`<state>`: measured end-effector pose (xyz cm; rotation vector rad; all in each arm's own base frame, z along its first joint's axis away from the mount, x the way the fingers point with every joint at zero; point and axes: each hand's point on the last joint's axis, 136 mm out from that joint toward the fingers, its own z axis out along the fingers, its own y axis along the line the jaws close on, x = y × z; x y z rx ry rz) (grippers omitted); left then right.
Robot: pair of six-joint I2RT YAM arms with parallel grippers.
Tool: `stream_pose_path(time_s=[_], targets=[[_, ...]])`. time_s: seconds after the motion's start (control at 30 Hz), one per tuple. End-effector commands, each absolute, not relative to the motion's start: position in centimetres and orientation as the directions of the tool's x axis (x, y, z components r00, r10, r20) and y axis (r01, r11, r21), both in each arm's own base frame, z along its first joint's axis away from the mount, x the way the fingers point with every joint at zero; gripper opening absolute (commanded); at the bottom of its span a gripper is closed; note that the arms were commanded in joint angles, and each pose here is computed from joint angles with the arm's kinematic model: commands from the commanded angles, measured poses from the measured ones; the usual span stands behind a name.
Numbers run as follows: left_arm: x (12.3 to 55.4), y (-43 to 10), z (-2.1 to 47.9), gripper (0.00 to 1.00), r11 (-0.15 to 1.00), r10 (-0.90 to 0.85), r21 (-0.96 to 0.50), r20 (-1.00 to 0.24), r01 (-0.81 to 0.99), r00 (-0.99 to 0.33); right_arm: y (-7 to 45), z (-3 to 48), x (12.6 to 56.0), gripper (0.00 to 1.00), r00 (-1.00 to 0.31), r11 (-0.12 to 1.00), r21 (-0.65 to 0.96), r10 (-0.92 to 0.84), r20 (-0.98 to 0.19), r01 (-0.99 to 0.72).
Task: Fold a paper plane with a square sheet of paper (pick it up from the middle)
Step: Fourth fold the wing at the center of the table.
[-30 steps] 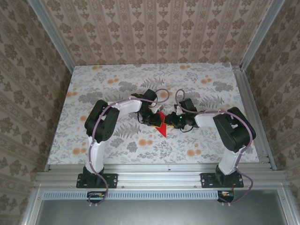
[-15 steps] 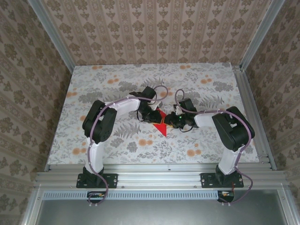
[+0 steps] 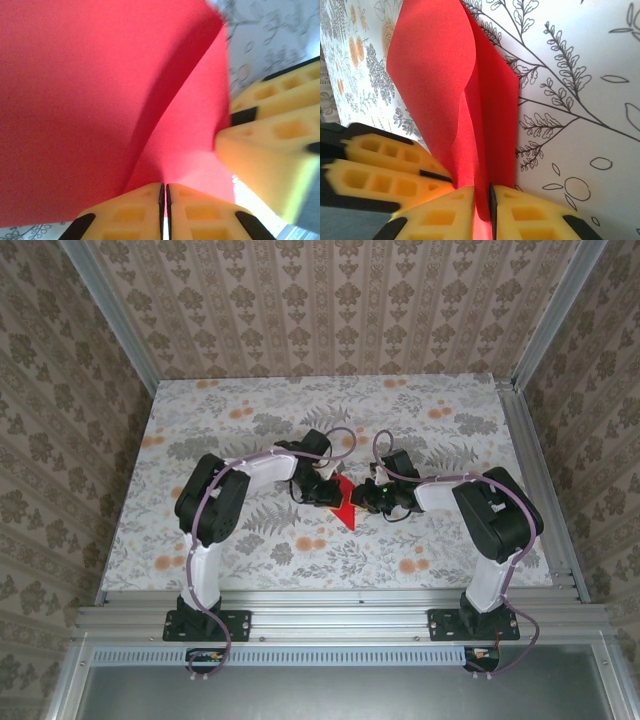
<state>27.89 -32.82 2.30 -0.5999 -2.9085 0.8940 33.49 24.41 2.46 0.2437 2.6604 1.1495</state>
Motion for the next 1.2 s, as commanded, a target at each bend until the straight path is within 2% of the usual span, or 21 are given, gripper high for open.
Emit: stream_pose_path(time_s=[0.0,0.33,0.6,1.17], targets=[[27.6,-32.6,3.4,0.13,0.755,0.353,-0.558,-0.098,0.345,-0.93,24.6,2.3,33.6,0.19,-0.961,0.682,0.729,0.232,-0.15,0.051],[27.8,-32.3,1.6,0.12,0.768,0.317,-0.562,-0.084,0.307,-0.945,24.7,3.0,33.7,0.19,-0.958,0.677,0.736,0.23,-0.169,0.033],[28.1,-31.3,0.6,0.11,0.795,0.298,-0.523,-0.107,0.308,-0.949,25.5,5.3,33.7,0.24,-0.95,0.649,0.76,0.222,-0.219,-0.024],[28.0,-30.3,-0.7,0.11,0.804,0.258,-0.512,-0.155,0.301,-0.954,27.0,4.6,32.3,0.23,-0.954,0.649,0.759,0.194,-0.227,-0.049]])
